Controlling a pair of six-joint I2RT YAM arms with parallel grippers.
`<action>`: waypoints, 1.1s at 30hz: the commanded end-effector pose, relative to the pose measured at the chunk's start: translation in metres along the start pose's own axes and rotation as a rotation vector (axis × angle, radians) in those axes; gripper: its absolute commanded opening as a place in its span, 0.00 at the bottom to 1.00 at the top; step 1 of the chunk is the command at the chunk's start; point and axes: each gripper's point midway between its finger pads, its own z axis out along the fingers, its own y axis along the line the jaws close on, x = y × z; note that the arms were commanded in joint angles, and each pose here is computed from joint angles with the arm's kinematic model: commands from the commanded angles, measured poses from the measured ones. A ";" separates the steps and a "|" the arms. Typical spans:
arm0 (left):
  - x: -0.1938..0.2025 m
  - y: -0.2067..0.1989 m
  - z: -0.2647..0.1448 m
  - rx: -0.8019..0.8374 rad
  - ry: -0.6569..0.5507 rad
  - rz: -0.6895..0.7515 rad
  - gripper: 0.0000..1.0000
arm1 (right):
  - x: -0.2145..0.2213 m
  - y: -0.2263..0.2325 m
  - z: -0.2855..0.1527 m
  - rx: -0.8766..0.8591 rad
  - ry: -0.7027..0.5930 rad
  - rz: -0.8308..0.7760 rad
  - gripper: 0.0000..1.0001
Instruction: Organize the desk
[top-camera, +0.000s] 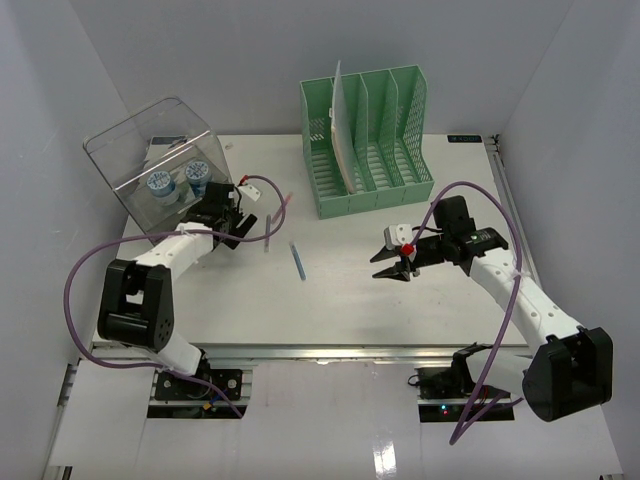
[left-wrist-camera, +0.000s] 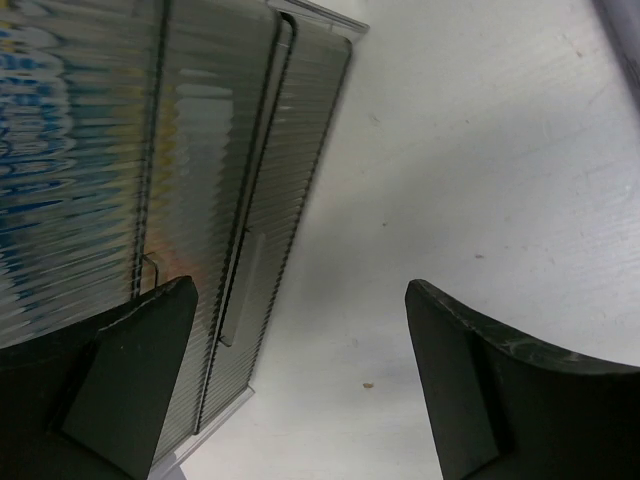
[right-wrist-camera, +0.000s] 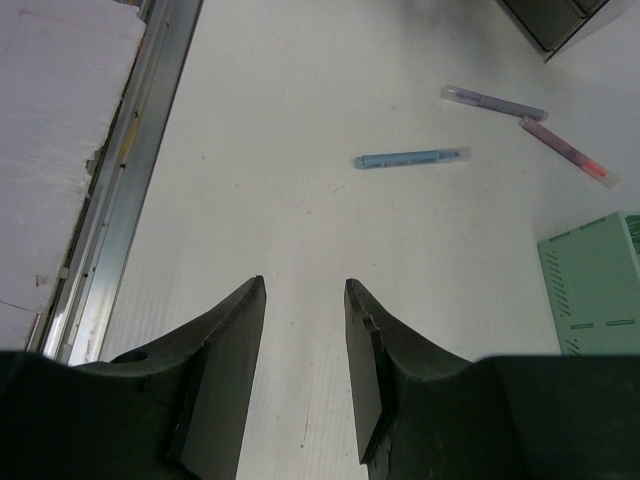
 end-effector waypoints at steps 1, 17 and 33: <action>-0.024 0.039 -0.008 -0.138 -0.056 -0.023 0.98 | -0.006 -0.001 -0.002 0.011 -0.019 -0.047 0.44; -0.060 -0.031 -0.072 0.171 -0.526 -0.629 0.36 | 0.001 -0.003 -0.001 0.010 -0.005 -0.024 0.45; 0.049 -0.016 -0.093 -0.019 -0.909 -1.984 0.98 | 0.003 -0.003 -0.001 0.014 -0.001 -0.014 0.46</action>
